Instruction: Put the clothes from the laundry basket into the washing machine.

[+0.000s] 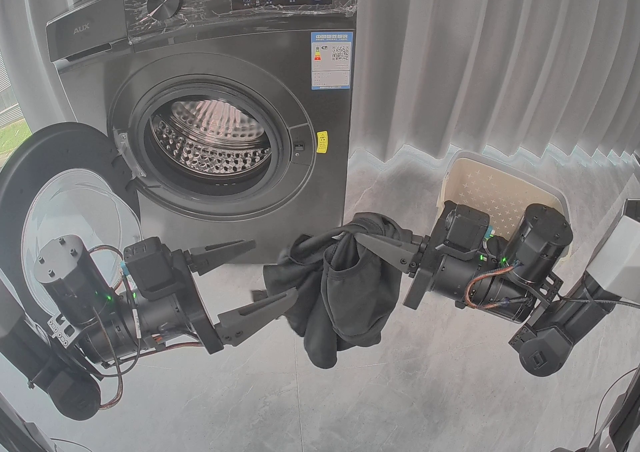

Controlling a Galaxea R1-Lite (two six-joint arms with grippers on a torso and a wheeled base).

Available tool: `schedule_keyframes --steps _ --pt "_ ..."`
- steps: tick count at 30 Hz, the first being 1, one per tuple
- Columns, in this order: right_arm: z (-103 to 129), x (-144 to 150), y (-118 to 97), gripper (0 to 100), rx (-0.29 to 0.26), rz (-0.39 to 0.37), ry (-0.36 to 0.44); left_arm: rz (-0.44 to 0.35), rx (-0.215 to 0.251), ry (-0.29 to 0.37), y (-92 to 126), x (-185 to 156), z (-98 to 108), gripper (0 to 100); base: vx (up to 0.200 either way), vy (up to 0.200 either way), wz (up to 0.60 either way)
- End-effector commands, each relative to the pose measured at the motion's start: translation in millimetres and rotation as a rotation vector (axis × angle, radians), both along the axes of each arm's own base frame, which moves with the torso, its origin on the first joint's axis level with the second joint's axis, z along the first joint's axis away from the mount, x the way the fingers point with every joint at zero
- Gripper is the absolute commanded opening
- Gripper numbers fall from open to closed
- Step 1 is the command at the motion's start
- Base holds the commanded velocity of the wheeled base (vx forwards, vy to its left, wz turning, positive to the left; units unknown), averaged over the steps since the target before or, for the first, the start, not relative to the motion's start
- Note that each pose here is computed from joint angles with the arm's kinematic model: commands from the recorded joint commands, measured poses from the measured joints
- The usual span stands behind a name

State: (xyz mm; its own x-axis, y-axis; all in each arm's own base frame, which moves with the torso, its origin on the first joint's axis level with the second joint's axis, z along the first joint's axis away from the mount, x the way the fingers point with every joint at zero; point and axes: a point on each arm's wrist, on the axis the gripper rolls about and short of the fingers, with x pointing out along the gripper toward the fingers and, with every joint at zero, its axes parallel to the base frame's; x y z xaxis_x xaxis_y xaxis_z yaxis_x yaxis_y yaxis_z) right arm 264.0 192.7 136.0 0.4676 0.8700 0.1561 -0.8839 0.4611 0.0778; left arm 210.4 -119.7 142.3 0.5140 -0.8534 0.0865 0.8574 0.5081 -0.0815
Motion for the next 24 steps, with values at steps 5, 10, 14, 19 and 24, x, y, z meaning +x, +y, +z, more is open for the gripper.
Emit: schedule_keyframes --steps 5,10,14,19,24 --pt "-3 1 1 0 -0.004 0.002 0.006 0.092 0.077 -0.026 11 20 -16 100 0.0 0.0 0.0" --pt "-1 -2 4 0 -0.003 0.015 0.002 0.083 0.092 0.003 10 19 -23 100 0.0 0.0 0.0" --pt "4 -9 9 0 0.006 0.037 -0.013 0.069 0.147 0.023 4 27 -41 100 0.0 0.0 0.0" --pt "5 -15 15 0 0.008 0.065 -0.014 0.024 0.234 -0.002 -4 39 -65 100 0.0 0.0 0.0" --pt "5 -18 19 0 0.008 0.079 -0.013 -0.048 0.227 -0.021 -13 46 -68 100 0.0 0.0 0.0"
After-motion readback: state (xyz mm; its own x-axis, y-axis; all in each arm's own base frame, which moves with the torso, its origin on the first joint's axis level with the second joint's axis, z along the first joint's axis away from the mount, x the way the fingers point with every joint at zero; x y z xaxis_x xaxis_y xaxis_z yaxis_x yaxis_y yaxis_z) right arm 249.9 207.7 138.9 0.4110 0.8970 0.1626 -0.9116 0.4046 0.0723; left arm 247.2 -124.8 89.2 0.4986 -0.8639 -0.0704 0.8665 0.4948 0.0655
